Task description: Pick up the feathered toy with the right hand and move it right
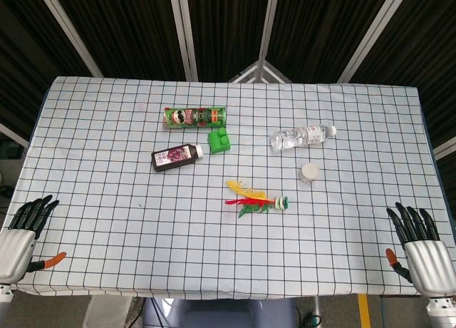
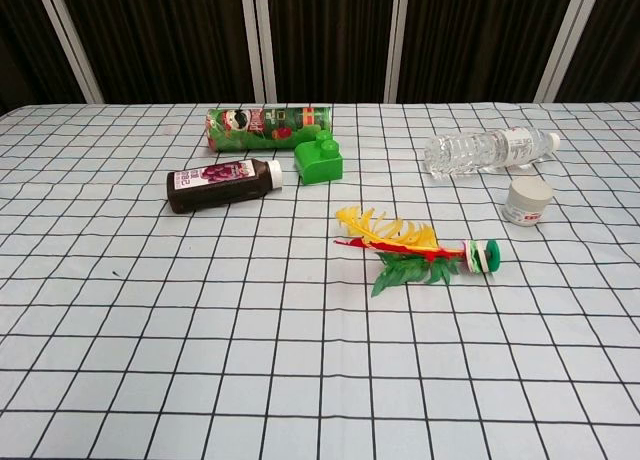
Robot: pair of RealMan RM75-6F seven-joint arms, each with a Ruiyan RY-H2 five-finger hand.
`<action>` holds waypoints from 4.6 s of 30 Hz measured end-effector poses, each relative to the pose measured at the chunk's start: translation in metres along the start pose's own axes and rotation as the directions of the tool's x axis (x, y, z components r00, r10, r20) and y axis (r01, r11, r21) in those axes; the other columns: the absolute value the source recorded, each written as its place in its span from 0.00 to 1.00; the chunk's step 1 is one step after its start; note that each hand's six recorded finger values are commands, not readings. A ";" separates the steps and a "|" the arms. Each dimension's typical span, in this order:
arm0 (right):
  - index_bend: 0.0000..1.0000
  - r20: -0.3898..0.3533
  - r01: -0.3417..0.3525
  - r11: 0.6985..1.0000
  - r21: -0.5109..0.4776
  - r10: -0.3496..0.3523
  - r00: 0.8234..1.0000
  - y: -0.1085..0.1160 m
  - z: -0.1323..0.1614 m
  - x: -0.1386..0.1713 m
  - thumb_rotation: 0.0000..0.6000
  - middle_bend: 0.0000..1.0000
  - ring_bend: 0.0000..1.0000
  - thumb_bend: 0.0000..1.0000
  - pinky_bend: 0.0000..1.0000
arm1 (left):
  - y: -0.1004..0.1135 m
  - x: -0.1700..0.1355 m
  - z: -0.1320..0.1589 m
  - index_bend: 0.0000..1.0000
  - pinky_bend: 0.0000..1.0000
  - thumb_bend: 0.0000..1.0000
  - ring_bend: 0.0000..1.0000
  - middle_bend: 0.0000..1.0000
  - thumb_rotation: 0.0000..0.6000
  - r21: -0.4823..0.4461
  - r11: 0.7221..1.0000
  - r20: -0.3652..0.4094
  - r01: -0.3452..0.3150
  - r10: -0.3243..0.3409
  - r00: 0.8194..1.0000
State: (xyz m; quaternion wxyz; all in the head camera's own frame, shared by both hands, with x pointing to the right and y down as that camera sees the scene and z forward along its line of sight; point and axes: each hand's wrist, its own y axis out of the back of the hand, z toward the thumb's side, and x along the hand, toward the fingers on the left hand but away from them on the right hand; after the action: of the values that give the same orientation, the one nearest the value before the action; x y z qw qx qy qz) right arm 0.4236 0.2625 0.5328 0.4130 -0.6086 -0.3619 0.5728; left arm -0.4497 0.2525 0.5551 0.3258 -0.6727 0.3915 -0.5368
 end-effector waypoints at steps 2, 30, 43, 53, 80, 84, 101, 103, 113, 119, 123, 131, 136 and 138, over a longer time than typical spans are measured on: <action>0.00 0.000 -0.001 1.000 -0.001 0.001 1.000 0.000 0.000 0.000 1.00 0.00 0.00 0.42 0.00 | 0.000 0.000 0.000 0.00 0.00 0.00 0.00 0.00 1.00 0.000 1.000 0.000 -0.001 0.001 1.000; 0.44 -0.196 -0.075 0.965 -0.253 0.024 0.980 -0.024 0.132 -0.116 1.00 0.18 0.00 0.42 0.00 | -0.001 0.002 0.001 0.00 0.00 0.00 0.00 0.00 1.00 -0.014 1.000 0.004 0.011 -0.011 1.000; 0.47 -0.278 -0.196 0.933 -0.301 0.111 0.954 -0.081 0.252 -0.147 1.00 0.19 0.00 0.42 0.00 | 0.000 0.004 -0.001 0.00 0.00 0.00 0.00 0.00 1.00 -0.054 0.998 -0.007 0.029 -0.029 1.000; 0.47 -0.262 -0.216 0.921 -0.324 0.132 0.956 -0.103 0.291 -0.164 1.00 0.19 0.00 0.42 0.00 | 0.000 0.005 -0.002 0.00 0.00 0.00 0.00 0.00 1.00 -0.075 0.996 -0.012 0.043 -0.044 0.999; 0.59 -0.241 -0.198 0.913 -0.357 0.115 0.964 -0.118 0.319 -0.184 1.00 0.24 0.00 0.44 0.00 | 0.000 0.006 0.000 0.00 0.00 0.00 0.00 0.00 1.00 -0.104 0.993 -0.005 0.063 -0.064 0.998; 0.64 -0.242 -0.205 0.909 -0.363 0.121 0.963 -0.119 0.321 -0.182 1.00 0.25 0.00 0.49 0.00 | -0.001 0.006 0.000 0.00 0.00 0.00 0.00 0.00 1.00 -0.103 0.993 -0.004 0.064 -0.065 0.998; 0.65 -0.217 -0.140 0.911 -0.387 0.057 0.974 -0.086 0.303 -0.186 1.00 0.26 0.00 0.53 0.00 | -0.001 0.006 0.000 0.00 0.00 0.00 0.00 0.00 1.00 -0.099 0.993 -0.007 0.066 -0.067 0.998; 0.65 -0.201 -0.110 0.916 -0.386 0.033 0.979 -0.073 0.293 -0.188 1.00 0.26 0.00 0.53 0.00 | -0.002 0.006 0.000 0.00 0.00 0.00 0.00 0.00 1.00 -0.096 0.993 -0.007 0.069 -0.070 0.998; 0.65 -0.084 0.022 0.954 -0.298 -0.049 0.995 -0.023 0.210 -0.191 1.00 0.26 0.00 0.53 0.00 | -0.003 0.004 0.000 0.00 0.00 0.00 0.00 0.00 1.00 -0.075 0.994 -0.010 0.075 -0.076 0.997; 0.64 0.018 0.068 0.966 -0.251 -0.065 0.998 -0.004 0.149 -0.183 1.00 0.26 0.00 0.53 0.00 | -0.004 0.003 0.001 0.00 0.00 0.00 0.00 0.00 1.00 -0.066 0.995 -0.015 0.076 -0.077 0.997; 0.50 0.070 0.074 0.966 -0.248 -0.059 0.996 0.004 0.115 -0.171 1.00 0.26 0.00 0.53 0.00 | -0.005 0.004 0.001 0.00 0.00 0.00 0.00 0.00 1.00 -0.062 0.995 -0.021 0.077 -0.078 0.997; 0.12 0.108 0.030 0.962 -0.272 -0.001 0.994 0.001 0.082 -0.140 1.00 0.17 0.00 0.50 0.00 | -0.006 0.004 0.001 0.00 0.00 0.00 0.00 0.00 1.00 -0.057 0.995 -0.029 0.078 -0.080 0.996; 0.03 0.109 0.008 0.963 -0.268 0.022 0.994 -0.004 0.076 -0.131 1.00 0.10 0.00 0.48 0.00 | -0.006 0.003 0.000 0.00 0.00 0.00 0.00 0.00 1.00 -0.056 0.996 -0.031 0.075 -0.076 0.997; 0.02 0.106 0.010 0.964 -0.267 0.019 0.994 -0.003 0.075 -0.128 1.00 0.09 0.00 0.48 0.00 | -0.006 0.003 0.000 0.00 0.00 0.00 0.00 0.00 1.00 -0.056 0.996 -0.031 0.074 -0.075 0.997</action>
State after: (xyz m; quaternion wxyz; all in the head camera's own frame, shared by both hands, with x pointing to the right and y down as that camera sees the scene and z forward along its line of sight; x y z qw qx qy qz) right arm 0.3388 0.1531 0.5862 0.3056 -0.6278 -0.4561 0.5517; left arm -0.4481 0.2523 0.5617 0.2805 -0.6865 0.3859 -0.5488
